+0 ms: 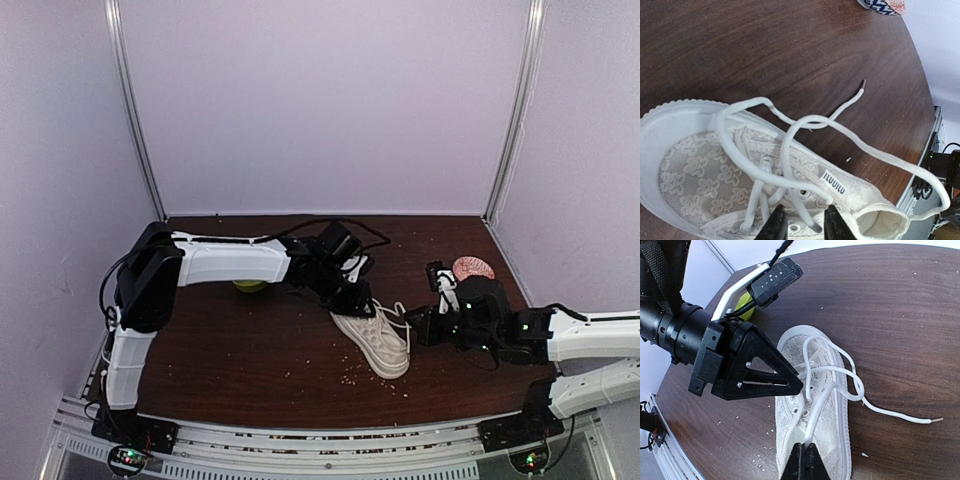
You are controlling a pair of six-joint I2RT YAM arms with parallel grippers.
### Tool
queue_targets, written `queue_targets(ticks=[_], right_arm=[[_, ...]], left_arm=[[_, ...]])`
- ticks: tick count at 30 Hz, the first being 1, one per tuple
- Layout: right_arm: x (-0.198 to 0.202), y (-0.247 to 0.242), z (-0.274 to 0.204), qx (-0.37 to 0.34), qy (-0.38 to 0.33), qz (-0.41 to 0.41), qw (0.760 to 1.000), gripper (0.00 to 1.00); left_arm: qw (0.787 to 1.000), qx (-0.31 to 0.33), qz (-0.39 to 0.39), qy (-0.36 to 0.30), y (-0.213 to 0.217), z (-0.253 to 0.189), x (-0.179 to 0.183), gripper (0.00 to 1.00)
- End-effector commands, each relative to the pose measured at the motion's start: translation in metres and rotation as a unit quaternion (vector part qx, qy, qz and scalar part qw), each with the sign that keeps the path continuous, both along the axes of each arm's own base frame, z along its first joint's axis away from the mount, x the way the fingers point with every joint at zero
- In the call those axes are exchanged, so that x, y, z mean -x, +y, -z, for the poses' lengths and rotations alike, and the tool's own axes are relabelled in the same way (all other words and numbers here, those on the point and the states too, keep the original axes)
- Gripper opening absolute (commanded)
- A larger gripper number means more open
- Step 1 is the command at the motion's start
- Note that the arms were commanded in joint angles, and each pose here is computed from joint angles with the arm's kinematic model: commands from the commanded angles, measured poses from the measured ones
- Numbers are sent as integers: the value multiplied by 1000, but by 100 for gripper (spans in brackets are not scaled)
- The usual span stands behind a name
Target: Tie the shoes
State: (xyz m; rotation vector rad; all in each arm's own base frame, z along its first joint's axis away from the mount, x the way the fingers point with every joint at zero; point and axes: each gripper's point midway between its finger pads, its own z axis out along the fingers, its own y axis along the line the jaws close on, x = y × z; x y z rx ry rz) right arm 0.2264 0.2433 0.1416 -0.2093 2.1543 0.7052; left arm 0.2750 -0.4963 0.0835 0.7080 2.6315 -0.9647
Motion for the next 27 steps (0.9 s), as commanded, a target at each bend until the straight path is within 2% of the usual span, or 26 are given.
queue_targets(ticks=[1, 5, 10, 12, 22, 27], right_arm=[[-4, -2, 2, -1, -1, 12, 1000, 0], [-2, -1, 3, -1, 1, 7, 1000, 0], [4, 9, -5, -4, -6, -32, 999, 0], [3, 13, -11, -3, -16, -41, 999, 0], [-31, 33, -62, 3, -69, -46, 997, 0], [-45, 46, -50, 20, -58, -72, 996, 0]], left_arm=[[1000, 14, 7, -1, -14, 3, -8, 28], [1000, 15, 7, -1, -19, 4, -12, 27], [1000, 5, -10, -27, -8, -4, -16, 12], [999, 14, -21, -44, -2, -13, -18, 9], [995, 55, -37, -72, 8, -47, -15, 7], [994, 67, -41, -79, 9, -51, -15, 7]])
